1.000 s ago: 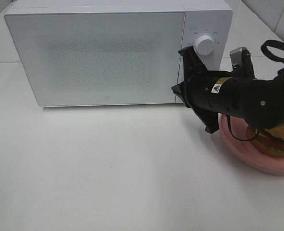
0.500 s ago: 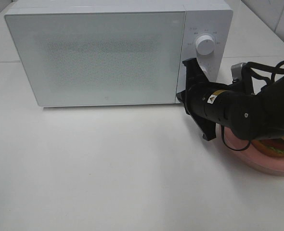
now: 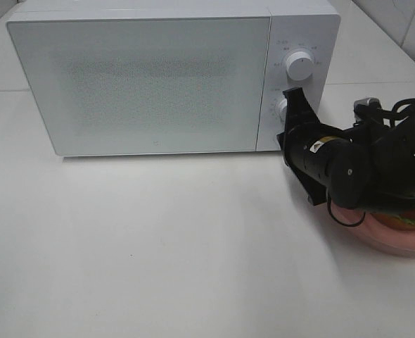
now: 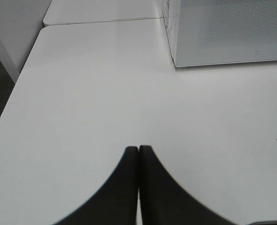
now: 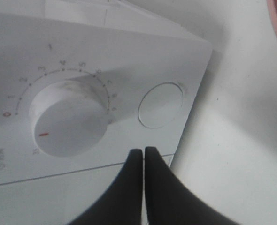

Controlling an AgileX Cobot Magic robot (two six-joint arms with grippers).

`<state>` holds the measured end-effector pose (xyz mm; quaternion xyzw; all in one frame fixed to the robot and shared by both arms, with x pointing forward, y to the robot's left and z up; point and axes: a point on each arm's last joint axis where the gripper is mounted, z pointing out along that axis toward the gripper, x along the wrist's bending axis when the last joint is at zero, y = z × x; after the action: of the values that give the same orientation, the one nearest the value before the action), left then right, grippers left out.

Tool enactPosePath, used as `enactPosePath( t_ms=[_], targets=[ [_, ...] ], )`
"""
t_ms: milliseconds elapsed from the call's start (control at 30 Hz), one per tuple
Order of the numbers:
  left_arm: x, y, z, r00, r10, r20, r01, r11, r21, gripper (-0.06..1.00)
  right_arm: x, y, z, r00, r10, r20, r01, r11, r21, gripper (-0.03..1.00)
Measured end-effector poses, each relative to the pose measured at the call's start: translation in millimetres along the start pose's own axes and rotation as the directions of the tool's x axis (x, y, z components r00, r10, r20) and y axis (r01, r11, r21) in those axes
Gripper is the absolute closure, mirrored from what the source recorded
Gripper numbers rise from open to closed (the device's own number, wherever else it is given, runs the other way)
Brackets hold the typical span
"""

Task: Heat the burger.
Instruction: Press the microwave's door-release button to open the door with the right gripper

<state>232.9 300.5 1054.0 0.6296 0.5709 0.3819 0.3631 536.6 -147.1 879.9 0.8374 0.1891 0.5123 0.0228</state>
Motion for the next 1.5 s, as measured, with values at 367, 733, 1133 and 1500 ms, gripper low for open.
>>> enactPosePath(
  t_ms=[367, 733, 1133, 1500],
  targets=[
    [0, 0, 0, 1.0, 0.0, 0.0, 0.0, 1.0, 0.0, 0.94, -5, 1, 8, 1.0, 0.011, -0.013, -0.012, 0.999, -0.041, 0.96],
    [0, 0, 0, 1.0, 0.0, 0.0, 0.0, 1.0, 0.0, 0.94, -2, 10, 13, 0.999, 0.027, -0.017, -0.028, 0.998, -0.061, 0.96],
    [0, 0, 0, 1.0, 0.0, 0.0, 0.0, 1.0, 0.0, 0.94, -12, 6, 20, 1.0, 0.002, 0.011, -0.001, 0.999, -0.05, 0.96],
    [0, 0, 0, 1.0, 0.0, 0.0, 0.0, 1.0, 0.0, 0.94, -8, 1, 39, 1.0, 0.012, -0.004, -0.013, 0.999, -0.053, 0.96]
  ],
)
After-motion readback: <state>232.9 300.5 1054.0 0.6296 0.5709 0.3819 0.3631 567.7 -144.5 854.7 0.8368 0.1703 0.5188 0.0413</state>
